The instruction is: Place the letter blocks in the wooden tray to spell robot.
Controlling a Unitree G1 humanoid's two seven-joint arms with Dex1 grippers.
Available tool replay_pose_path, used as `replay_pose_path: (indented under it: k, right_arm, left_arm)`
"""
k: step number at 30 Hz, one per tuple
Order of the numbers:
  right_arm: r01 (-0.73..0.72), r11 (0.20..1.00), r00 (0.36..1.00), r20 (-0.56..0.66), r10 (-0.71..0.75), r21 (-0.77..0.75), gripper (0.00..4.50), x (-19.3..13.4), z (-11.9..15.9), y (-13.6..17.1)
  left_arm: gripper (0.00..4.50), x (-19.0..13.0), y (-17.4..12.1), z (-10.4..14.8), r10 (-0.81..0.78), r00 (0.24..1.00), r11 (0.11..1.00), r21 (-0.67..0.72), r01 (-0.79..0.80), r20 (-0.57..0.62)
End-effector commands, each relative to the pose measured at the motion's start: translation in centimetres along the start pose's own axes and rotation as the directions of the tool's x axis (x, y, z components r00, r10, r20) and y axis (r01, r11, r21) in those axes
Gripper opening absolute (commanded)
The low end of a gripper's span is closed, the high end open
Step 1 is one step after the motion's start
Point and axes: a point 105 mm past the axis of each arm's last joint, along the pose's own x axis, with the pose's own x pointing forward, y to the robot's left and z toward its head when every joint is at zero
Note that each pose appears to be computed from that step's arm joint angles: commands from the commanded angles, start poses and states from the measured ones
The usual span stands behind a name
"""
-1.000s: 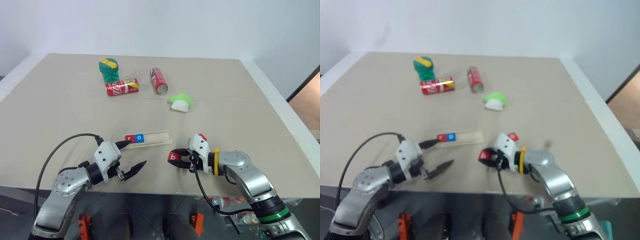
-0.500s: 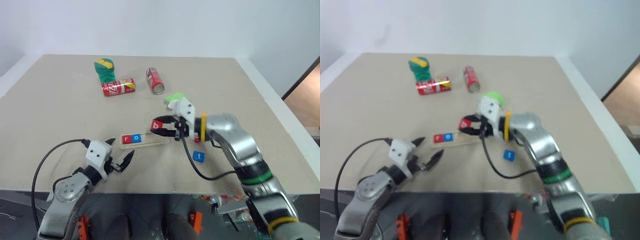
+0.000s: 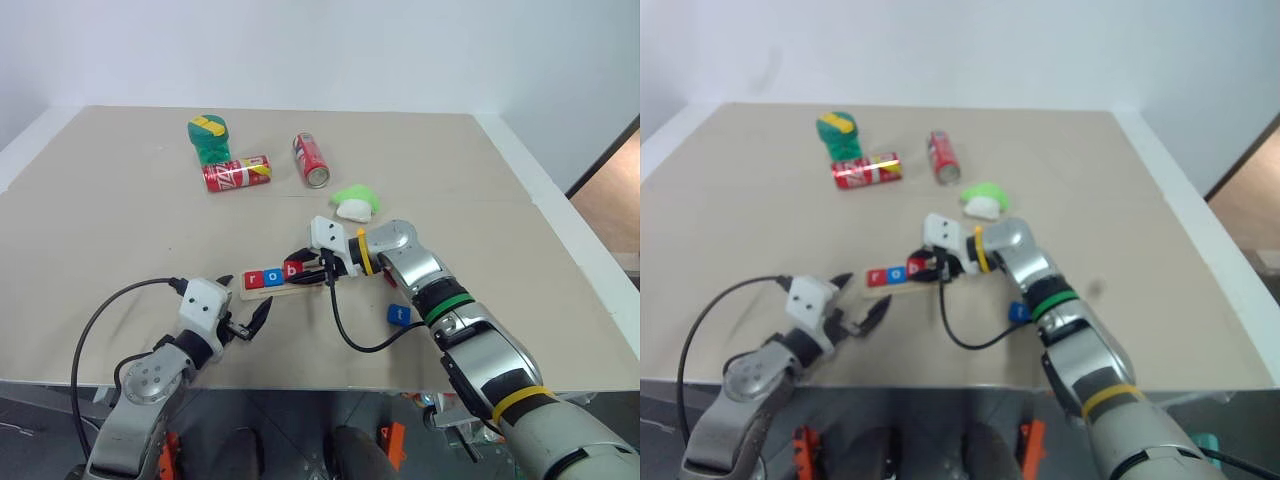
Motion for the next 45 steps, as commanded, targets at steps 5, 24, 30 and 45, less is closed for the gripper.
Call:
replay_pose_path:
  k: [5, 24, 30, 45]
  right_arm:
    - [-0.018, 0.998, 1.0, 0.007, 0.018, -0.06, 1.74, 0.5, 0.8, -0.6]
    - [0.173, 0.976, 0.954, 0.223, -0.2, 0.133, 4.46, -3.1, 4.5, -4.6]
    - [0.523, 0.807, 0.814, 0.12, -0.568, 0.275, 4.46, -10.2, 1.6, -5.0]
    - [0.87, 0.307, 0.444, -0.34, -0.829, 0.386, 4.46, -13.1, -6.5, 5.1]
  left_arm:
    - [4.5, -0.2, -0.3, 1.7, 0.008, 0.998, 0.999, 0.037, -0.01, 0.057]
    - [4.5, -0.6, -1.9, 2.8, -0.133, 0.986, 0.991, 0.041, 0.13, 0.102]
    - [4.5, -1.6, -4.0, 3.1, -0.37, 0.927, 0.927, 0.091, 0.364, 0.06]
    - [4.5, -1.6, -5.3, 3.1, -0.573, 0.819, 0.81, 0.169, 0.561, 0.025]
